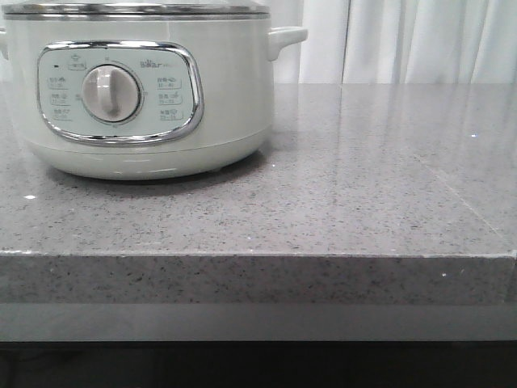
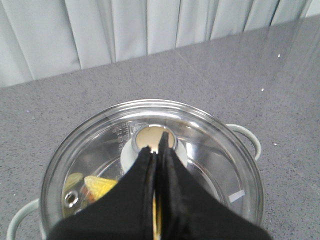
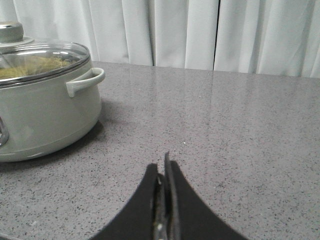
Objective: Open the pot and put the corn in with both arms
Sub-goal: 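Set the glass lid onto the pot with the left gripper, then release the lid knob and raise the left gripper away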
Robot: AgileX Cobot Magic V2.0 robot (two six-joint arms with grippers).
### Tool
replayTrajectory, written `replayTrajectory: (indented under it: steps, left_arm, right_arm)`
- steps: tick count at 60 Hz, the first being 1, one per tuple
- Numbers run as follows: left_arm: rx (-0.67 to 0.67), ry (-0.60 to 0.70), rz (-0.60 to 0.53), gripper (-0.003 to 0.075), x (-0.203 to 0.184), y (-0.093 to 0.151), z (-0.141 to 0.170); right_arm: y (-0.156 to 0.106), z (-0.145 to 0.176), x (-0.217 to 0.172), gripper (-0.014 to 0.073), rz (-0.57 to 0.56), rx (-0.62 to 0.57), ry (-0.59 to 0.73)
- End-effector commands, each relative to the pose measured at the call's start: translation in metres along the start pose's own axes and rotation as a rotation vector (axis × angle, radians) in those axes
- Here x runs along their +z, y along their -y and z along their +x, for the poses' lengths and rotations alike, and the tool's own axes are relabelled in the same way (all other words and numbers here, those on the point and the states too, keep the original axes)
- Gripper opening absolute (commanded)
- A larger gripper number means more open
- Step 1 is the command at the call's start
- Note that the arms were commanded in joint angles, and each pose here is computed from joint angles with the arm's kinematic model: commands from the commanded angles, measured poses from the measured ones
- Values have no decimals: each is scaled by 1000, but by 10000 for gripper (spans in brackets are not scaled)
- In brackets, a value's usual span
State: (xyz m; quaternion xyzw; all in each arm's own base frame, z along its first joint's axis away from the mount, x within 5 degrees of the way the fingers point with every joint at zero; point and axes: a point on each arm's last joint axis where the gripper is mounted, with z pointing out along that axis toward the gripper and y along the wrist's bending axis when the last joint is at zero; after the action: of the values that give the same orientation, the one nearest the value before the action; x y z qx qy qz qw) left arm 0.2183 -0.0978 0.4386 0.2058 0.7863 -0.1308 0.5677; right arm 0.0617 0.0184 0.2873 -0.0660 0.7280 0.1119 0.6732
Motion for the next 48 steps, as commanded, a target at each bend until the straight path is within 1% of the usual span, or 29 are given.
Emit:
replayTrajectory:
  steps: [1, 17, 30, 40, 48]
  left_arm:
    - [-6, 189, -30, -18, -33, 1, -6]
    - [-10, 324, -67, -18, -84, 6, 61]
    - [-20, 388, -71, -18, -118, 12, 113]
    - [-27, 436, -62, -18, -140, 17, 142]
    - [-23, 481, -62, -18, -152, 19, 155]
  right_arm:
    - [1, -15, -1, -68, 13, -9, 92]
    - [1, -14, -1, -68, 11, -9, 86]
    - [1, -14, -1, -68, 11, -9, 86]
    - [1, -14, -1, -68, 11, -9, 86]
    - [1, -14, -1, -68, 11, -9, 86]
